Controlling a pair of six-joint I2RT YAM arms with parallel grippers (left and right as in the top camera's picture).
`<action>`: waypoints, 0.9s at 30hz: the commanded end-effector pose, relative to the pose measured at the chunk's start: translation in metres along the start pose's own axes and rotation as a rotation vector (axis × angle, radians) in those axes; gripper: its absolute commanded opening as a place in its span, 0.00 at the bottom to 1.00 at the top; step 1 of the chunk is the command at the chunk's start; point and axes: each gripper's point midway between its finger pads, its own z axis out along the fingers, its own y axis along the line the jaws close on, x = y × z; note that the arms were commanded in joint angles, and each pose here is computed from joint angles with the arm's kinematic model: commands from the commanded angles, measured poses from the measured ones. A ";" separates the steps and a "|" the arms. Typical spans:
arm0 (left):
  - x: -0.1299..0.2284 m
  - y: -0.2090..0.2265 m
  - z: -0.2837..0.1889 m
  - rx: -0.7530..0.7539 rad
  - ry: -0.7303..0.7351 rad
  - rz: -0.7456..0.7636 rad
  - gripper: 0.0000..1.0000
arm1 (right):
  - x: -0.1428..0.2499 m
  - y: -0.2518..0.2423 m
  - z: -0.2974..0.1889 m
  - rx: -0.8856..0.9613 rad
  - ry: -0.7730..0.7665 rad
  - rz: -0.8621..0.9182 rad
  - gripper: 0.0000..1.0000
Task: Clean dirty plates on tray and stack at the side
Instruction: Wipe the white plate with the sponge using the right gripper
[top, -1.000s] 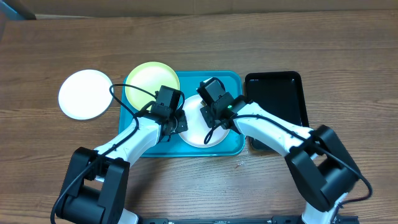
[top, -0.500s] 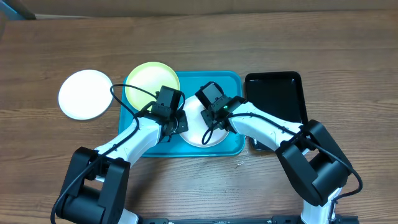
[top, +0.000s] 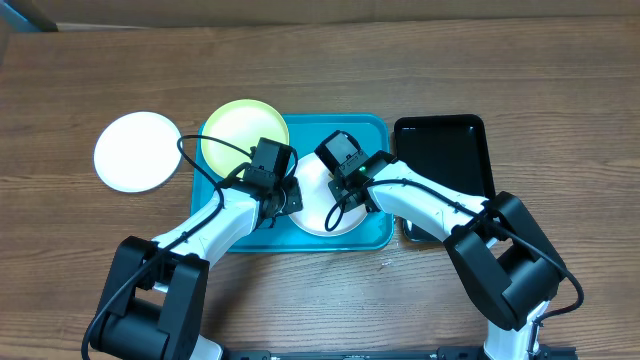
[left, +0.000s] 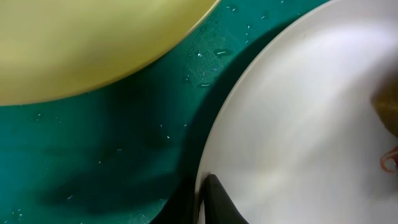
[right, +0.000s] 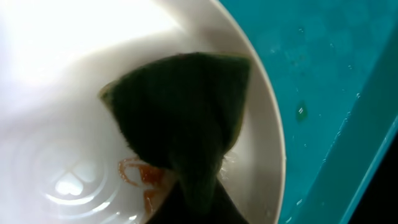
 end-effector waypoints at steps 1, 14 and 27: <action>0.004 0.004 0.003 -0.019 0.011 0.005 0.08 | 0.010 0.009 0.009 -0.053 0.040 -0.002 0.04; 0.004 0.004 0.003 -0.019 0.012 0.005 0.08 | 0.022 0.066 -0.001 -0.391 0.111 0.007 0.04; 0.004 0.004 0.003 -0.018 0.011 0.005 0.09 | -0.079 0.005 -0.109 -0.626 -0.099 0.180 0.04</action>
